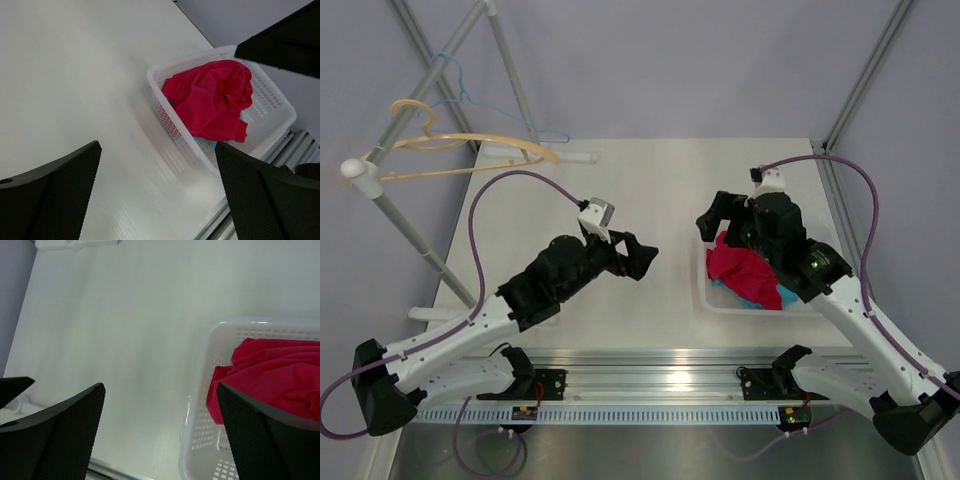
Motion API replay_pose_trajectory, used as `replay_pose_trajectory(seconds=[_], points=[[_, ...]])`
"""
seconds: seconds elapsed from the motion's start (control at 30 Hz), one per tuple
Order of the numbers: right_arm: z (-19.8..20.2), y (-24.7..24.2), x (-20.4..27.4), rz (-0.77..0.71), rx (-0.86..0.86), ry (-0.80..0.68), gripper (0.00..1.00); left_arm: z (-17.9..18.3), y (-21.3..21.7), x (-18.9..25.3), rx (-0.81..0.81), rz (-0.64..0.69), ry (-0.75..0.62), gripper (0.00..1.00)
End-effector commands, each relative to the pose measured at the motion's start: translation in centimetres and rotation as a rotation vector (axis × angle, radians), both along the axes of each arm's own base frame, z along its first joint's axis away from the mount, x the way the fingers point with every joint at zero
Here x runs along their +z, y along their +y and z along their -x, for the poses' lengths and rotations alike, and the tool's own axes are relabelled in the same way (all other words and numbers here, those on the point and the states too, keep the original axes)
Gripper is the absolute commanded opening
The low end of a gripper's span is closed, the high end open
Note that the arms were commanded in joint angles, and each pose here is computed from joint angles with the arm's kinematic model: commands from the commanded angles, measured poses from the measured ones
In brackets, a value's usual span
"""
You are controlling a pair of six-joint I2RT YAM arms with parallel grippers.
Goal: Remove the t-shirt from the hanger
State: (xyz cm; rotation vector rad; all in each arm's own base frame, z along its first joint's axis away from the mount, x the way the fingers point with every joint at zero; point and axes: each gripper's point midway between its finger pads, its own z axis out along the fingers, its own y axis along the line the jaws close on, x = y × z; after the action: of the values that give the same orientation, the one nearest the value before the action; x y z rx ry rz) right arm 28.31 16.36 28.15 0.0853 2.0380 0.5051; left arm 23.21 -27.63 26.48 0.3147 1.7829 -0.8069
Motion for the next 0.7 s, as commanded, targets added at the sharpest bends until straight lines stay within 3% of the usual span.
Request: replay_pose_trajectory(seconds=[0.0,0.17,0.33,0.43,0.67], points=[[1.2,1.9,0.7,-0.029,0.068,-0.103,0.99,0.8,-0.4,2.0,-0.005,-0.014,-0.113,0.99],[3.0,4.7,-0.1,-0.064,0.181,-0.137,1.00,3.3,-1.9,3.1,-0.086,0.007,-0.150,0.99],[4.1,3.7,1.2,-0.127,0.179,-0.210,1.00,5.0,-2.1,2.4,-0.116,0.008,-0.209,0.99],[4.5,3.5,1.5,-0.158,0.184,-0.253,0.99,4.9,-1.7,2.8,-0.096,0.065,-0.249,0.99],[4.2,3.6,1.4,-0.144,0.175,-0.234,0.99,4.3,-1.0,1.5,-0.054,0.007,-0.243,0.99]])
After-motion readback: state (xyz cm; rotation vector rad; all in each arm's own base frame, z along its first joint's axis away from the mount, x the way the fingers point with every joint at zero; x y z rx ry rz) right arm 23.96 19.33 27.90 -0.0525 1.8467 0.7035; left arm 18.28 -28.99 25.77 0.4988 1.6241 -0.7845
